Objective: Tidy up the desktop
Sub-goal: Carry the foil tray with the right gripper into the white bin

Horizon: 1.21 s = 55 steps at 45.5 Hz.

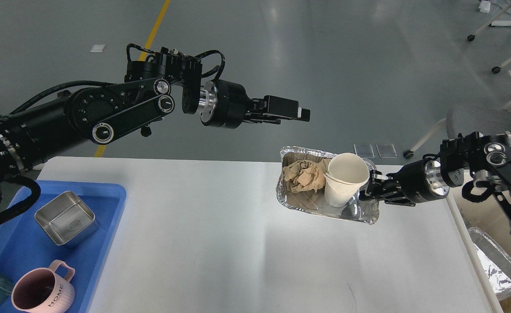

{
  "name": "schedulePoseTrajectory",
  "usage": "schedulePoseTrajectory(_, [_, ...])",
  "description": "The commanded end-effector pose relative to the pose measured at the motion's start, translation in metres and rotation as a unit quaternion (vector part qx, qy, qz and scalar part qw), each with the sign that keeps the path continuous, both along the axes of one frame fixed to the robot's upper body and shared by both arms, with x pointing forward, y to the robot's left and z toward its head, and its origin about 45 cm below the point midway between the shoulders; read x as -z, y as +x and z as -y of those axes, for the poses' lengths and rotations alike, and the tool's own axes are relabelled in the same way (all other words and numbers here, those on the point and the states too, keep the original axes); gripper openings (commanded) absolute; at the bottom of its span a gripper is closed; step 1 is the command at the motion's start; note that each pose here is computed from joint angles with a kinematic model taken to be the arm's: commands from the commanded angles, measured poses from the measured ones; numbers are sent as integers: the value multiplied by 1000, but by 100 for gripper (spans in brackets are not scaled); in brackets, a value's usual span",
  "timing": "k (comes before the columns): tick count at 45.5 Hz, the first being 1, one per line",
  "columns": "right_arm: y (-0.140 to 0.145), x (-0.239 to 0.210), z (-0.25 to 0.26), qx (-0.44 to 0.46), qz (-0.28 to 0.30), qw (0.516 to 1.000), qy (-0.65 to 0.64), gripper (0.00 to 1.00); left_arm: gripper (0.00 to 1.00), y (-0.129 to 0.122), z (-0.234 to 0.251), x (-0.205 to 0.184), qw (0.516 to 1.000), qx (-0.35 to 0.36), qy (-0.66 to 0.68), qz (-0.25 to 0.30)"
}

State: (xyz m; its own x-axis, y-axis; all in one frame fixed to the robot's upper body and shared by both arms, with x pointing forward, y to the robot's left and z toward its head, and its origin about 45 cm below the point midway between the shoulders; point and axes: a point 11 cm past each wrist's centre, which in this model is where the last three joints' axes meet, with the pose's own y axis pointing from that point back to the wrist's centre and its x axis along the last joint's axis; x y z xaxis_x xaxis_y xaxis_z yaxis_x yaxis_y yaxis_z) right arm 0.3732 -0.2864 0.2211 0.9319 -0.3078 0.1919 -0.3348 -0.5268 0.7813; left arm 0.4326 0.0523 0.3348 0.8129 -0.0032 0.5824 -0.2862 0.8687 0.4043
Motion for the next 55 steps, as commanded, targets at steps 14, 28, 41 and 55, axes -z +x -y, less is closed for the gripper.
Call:
schedulePoseTrajectory(14, [16, 6, 95, 167, -21, 986, 20, 0, 92, 46, -52, 4, 960, -217, -173, 24])
schedulePoseTrajectory(28, [2, 9, 172, 307, -18, 952, 12, 0, 93, 53, -86, 26, 915, -320, -246, 21])
schedulePoseTrajectory(41, [-31, 23, 237, 432, -39, 901, 18, 0, 93, 58, -131, 38, 841, -423, -338, 3])
schedulePoseTrajectory(55, [-72, 50, 284, 539, -62, 840, 2, 0, 93, 57, -176, 55, 758, -493, -422, -58])
